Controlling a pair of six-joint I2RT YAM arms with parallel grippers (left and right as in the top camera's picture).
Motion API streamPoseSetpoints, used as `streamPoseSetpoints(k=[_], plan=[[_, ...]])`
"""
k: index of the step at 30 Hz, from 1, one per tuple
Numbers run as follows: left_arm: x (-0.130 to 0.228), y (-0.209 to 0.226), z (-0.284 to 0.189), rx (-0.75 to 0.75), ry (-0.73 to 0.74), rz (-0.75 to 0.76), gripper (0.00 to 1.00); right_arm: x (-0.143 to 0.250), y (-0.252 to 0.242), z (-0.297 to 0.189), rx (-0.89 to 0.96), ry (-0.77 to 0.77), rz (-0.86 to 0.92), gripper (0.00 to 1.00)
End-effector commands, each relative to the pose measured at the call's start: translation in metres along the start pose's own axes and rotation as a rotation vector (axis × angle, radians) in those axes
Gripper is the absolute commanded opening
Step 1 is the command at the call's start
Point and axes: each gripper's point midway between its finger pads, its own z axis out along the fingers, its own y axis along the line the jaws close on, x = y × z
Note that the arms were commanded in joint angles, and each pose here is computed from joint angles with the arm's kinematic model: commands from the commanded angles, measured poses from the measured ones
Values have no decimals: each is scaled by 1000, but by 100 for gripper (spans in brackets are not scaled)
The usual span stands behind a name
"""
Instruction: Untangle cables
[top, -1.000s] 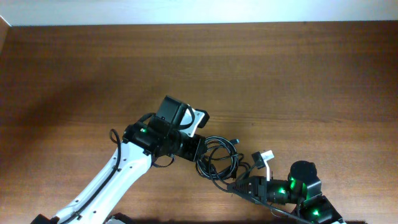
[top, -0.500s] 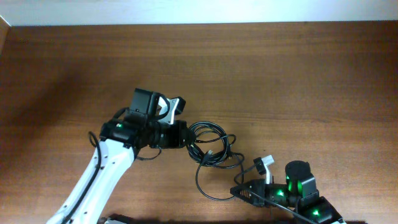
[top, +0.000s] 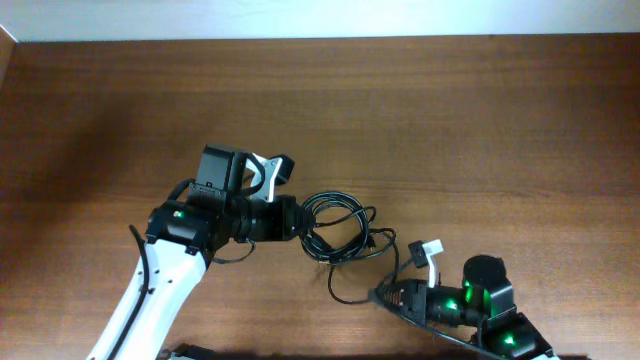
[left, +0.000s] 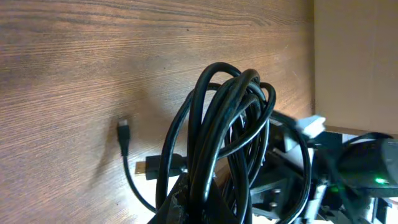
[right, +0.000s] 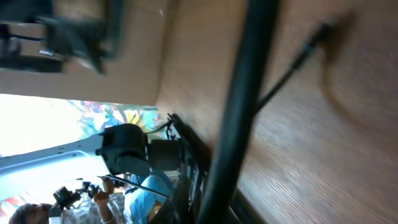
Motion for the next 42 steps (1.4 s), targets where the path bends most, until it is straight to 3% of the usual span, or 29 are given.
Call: streamPoseSetpoints(k=[1,4,7,10,12,14,16,17,20,23,25,29,32,37,40,42], plan=[[-1,-13,-8,44,-11,9,0,-16,22,-1,-23,-34,-77,5],[-3,-8,-8,16,-21,11,0,-20,31,-3,-37,-41,-63,5],[-4,-5,-8,-1,-27,113,0,-17,48,-4,-97,1,-22,4],[-16,31,-13,-216,-91,120,0,4,75,-10,-224,135,-60,9],[-20,41,-16,-280,-110,118,0,3,92,-14,-284,144,-108,20],[-21,43,-16,-292,-114,118,0,-8,112,-19,-342,74,-251,66],[-21,43,-16,-291,-113,118,0,-17,120,-21,-358,13,-305,94],[-20,43,-16,-292,-110,115,0,-27,122,-21,-350,-48,-313,99],[-11,35,-13,-237,-71,133,0,-54,118,-22,-305,-198,-266,99],[-15,13,-12,-123,-80,229,0,-60,110,-19,-292,-192,-49,99],[-23,-8,-16,-39,-124,283,0,-55,84,-10,-224,-136,196,99],[-25,-19,-25,-17,-165,321,0,-56,66,-2,-171,-127,273,98],[-22,-23,-23,-7,-158,332,0,-62,59,-1,-152,-155,318,89],[-5,-43,-10,34,-99,392,0,-71,42,3,-117,-196,489,45],[-5,-42,-9,20,-103,399,0,-57,46,6,-127,-103,468,9],[-10,-40,-9,-4,-122,404,0,-43,53,7,-144,-25,363,4]])
